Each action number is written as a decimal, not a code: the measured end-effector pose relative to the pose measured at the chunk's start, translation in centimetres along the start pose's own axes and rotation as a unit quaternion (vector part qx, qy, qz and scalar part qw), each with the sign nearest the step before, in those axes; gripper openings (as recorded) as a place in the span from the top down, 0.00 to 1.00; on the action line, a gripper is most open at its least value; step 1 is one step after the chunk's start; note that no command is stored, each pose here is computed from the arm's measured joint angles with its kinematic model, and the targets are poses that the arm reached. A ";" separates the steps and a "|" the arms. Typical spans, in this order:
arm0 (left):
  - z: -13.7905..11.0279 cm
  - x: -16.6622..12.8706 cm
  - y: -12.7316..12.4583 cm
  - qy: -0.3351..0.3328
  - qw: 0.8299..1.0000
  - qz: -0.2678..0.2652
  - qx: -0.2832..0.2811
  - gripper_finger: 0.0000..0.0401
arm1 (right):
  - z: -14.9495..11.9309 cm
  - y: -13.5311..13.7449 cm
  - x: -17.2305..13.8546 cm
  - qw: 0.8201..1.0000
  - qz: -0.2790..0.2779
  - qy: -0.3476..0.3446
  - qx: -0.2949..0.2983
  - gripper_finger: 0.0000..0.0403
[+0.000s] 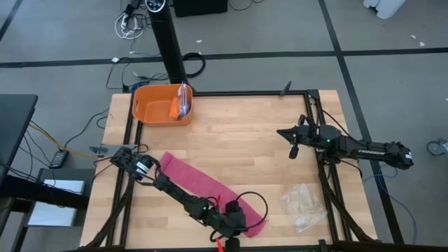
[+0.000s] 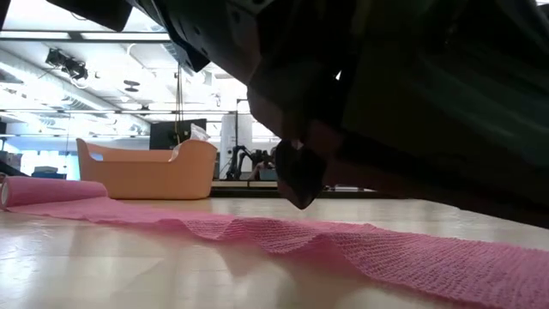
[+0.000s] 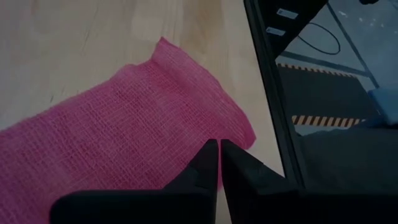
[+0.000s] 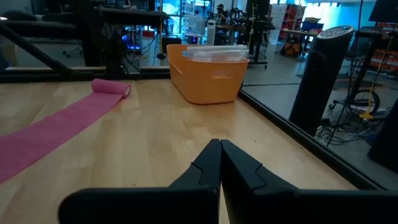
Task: Roll bandage
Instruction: Roll the pink bandage
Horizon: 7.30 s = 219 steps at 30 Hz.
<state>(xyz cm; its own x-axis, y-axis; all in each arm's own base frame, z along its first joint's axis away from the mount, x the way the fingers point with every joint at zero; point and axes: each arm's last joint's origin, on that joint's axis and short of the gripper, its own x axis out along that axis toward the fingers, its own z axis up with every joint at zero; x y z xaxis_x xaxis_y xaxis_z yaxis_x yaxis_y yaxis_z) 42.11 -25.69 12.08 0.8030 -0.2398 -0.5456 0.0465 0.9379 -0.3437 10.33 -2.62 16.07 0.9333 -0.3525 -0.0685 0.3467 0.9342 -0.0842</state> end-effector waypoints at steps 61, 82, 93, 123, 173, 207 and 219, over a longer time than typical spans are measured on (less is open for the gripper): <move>2.3 2.7 -1.9 0.049 0.998 0.019 0.045 0.99 | 0.0 0.0 0.0 1.000 0.000 -0.001 0.000 0.98; 6.4 3.4 -3.7 -0.029 0.996 -0.041 0.073 0.99 | 0.1 0.0 0.0 1.000 0.000 -0.002 0.000 0.99; 11.1 -2.3 -6.5 -0.021 0.980 0.141 0.139 0.99 | 0.6 0.0 0.0 0.997 -0.004 -0.027 -0.070 0.98; 4.8 -7.3 -11.7 -0.023 0.959 0.270 0.080 0.99 | 1.4 0.4 -0.1 0.994 0.077 -0.069 0.045 0.98; 5.4 -11.0 1.4 -0.139 0.981 -0.034 0.131 0.99 | 0.8 0.4 0.1 0.993 0.080 -0.037 0.074 0.98; -8.3 -25.1 0.1 -0.071 0.930 0.325 -0.154 1.00 | 0.1 0.8 0.7 0.987 0.105 0.014 0.118 0.93; -12.1 -26.7 1.7 0.057 0.833 0.503 -0.222 1.00 | 0.1 0.8 0.7 0.987 0.105 0.014 0.118 0.93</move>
<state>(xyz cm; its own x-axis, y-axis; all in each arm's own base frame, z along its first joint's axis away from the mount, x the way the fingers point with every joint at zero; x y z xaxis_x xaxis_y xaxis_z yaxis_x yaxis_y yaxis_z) 13.61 -20.75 16.81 0.2408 0.5662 -0.7883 -0.8610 0.4994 0.0958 11.28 -2.16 16.03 0.9852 -0.1478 -0.0873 0.1608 0.9726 0.1681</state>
